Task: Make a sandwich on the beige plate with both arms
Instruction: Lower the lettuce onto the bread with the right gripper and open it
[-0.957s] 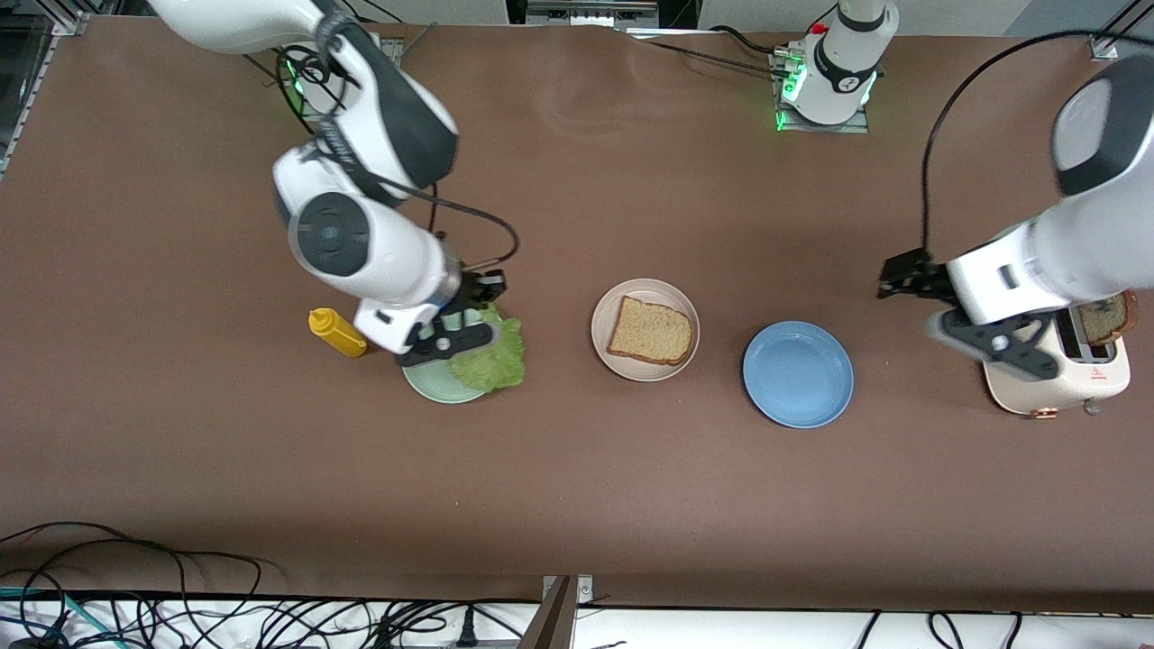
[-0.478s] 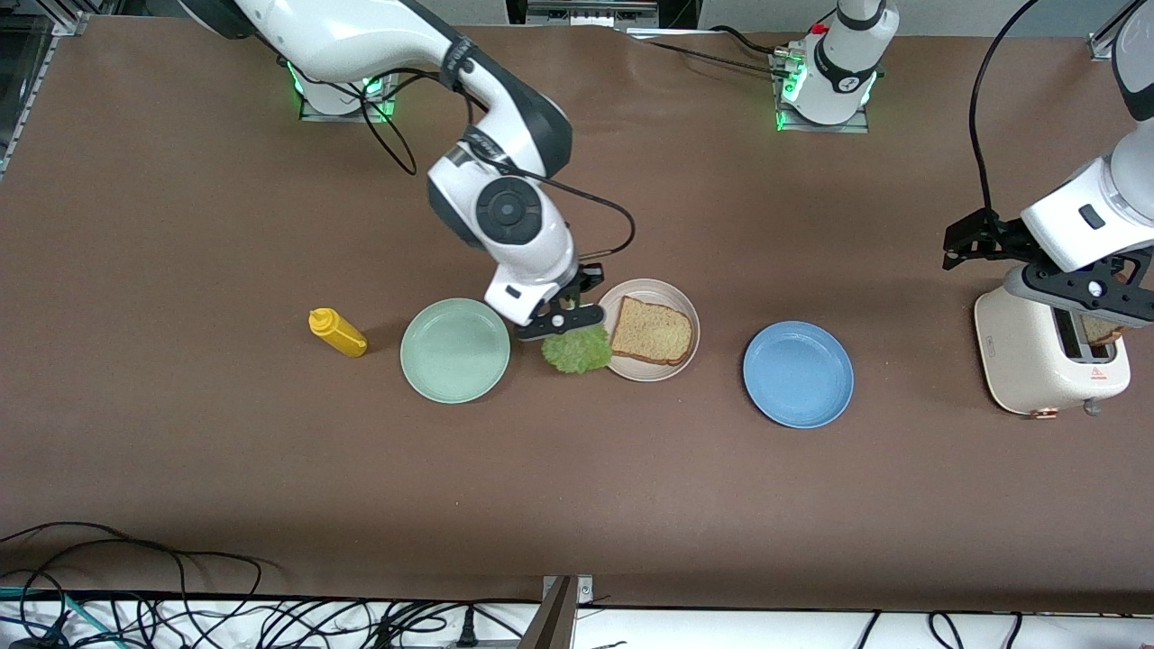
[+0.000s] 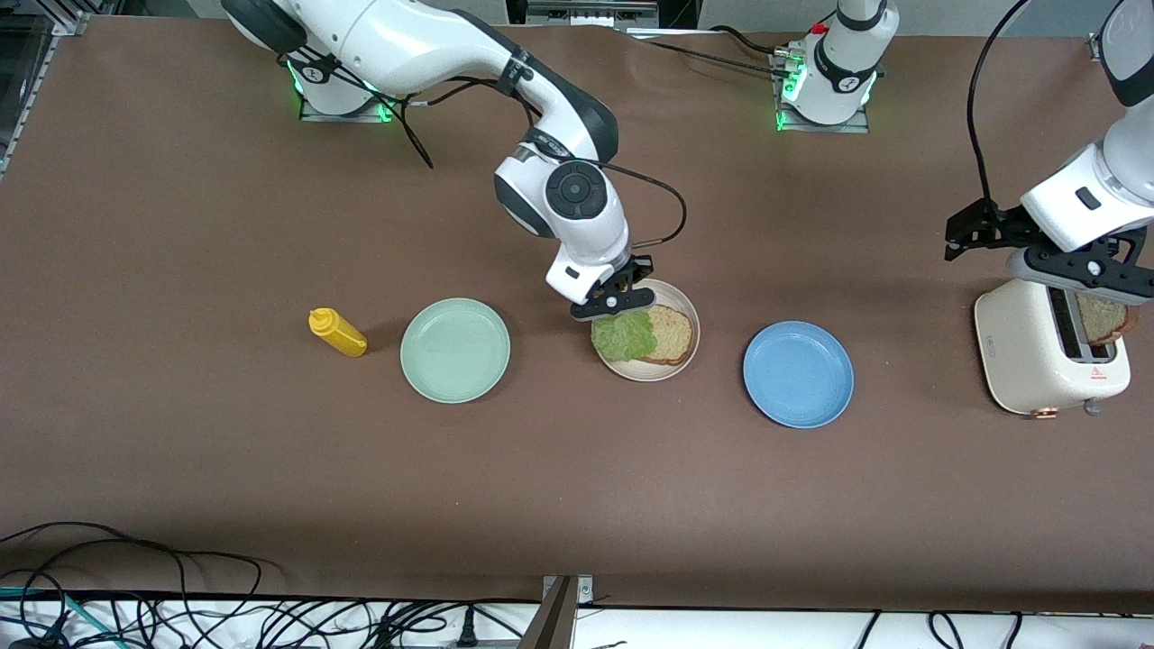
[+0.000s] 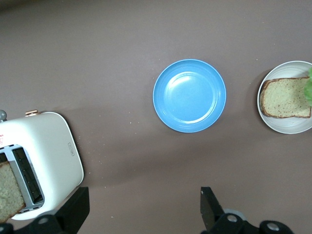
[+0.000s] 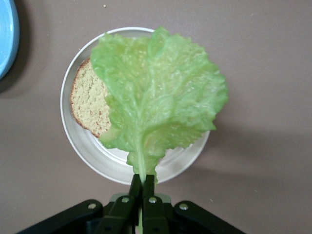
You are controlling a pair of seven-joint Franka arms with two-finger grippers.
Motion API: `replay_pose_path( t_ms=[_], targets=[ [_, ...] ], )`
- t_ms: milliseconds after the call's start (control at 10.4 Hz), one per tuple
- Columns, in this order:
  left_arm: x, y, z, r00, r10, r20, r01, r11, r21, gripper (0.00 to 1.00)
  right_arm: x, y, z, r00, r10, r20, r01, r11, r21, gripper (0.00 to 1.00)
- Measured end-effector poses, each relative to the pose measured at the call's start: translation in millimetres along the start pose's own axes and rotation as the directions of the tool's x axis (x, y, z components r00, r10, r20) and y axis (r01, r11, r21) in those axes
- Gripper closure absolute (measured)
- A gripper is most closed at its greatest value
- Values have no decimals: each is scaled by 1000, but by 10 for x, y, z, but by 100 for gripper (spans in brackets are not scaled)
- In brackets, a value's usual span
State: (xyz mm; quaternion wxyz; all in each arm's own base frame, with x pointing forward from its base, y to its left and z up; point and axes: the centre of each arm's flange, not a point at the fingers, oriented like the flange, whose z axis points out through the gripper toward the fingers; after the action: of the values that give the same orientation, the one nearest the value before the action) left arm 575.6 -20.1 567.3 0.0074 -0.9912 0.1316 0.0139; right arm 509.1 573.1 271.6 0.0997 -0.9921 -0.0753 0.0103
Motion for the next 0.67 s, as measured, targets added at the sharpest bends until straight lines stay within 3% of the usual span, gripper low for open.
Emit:
replay_pose_path(
  t_ms=[574,670],
  targets=[
    [-9,-1,14,1000,-1,3,1,1000,-1,0,-196,-271,385,1000,25,-13,-25,999,41,96],
    [-8,0,14,1000,-1,3,1,1000,-1,0,-220,-321,408,999,33,-14,-33,998,45,85]
  ],
)
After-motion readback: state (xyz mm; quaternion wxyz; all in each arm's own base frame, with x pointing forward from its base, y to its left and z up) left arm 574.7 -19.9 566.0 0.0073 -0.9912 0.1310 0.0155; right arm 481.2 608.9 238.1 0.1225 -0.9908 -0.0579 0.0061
